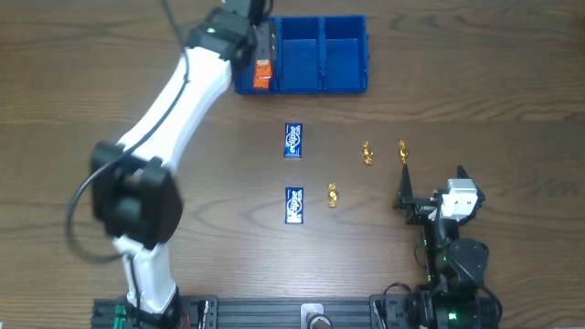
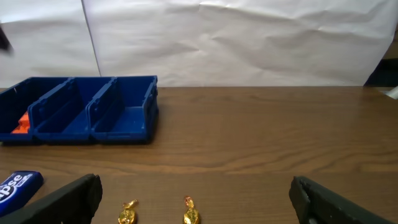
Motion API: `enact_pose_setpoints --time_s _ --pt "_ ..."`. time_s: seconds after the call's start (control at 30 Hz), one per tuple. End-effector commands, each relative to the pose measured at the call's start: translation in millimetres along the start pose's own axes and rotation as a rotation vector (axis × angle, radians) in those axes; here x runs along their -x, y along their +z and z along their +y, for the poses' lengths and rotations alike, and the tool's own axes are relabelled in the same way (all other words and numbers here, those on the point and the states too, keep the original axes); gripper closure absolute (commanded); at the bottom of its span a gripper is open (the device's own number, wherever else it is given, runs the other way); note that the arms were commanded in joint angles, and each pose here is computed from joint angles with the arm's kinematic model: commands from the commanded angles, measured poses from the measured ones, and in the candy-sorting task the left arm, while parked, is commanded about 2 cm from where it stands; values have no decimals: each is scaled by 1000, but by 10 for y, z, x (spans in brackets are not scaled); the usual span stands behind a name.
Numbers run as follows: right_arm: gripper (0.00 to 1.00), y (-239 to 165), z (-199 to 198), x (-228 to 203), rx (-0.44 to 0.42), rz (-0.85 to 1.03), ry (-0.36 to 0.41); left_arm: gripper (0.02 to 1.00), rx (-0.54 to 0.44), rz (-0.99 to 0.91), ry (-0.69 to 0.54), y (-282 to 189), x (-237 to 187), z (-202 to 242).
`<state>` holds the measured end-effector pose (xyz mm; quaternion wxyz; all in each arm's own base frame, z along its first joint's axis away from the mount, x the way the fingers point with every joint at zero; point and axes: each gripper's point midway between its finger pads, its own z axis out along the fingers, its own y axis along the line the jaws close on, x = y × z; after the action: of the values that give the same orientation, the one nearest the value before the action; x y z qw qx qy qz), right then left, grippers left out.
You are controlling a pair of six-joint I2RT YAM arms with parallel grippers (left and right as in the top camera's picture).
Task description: Sort Candies Into Trays
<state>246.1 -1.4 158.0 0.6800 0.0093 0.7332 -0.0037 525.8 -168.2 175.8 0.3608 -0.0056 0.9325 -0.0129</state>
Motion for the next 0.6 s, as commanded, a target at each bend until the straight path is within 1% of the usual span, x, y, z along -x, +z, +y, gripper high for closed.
enact_pose_setpoints --time_s 0.03,0.1,0.17,0.27,0.37,0.47,0.5,0.6 --pt "3 -2 -17 -6 -8 -2 -8 86 -6 -285 2 -1440 721 268" --pt "5 -2 -17 -6 -8 -2 -8 18 -14 -368 13 -1789 734 364" --pt "3 -2 -17 -6 -8 -2 -8 18 -31 -462 10 -2063 662 463" --pt "3 -2 -17 -6 -8 -2 -8 20 -55 -602 -24 -2375 381 670" --pt "3 -2 -17 -6 -8 -2 -8 20 -80 -690 -55 -2505 0 891" --pt "3 -2 -18 -6 -8 -2 -8 18 -99 -758 -77 -2528 -413 1133" --pt "3 -2 -17 -6 -8 -2 -8 20 -98 -785 -87 -2527 -616 1243" --pt "3 -2 -17 -6 -8 -2 -8 23 -85 -819 -101 -2485 -977 1401"
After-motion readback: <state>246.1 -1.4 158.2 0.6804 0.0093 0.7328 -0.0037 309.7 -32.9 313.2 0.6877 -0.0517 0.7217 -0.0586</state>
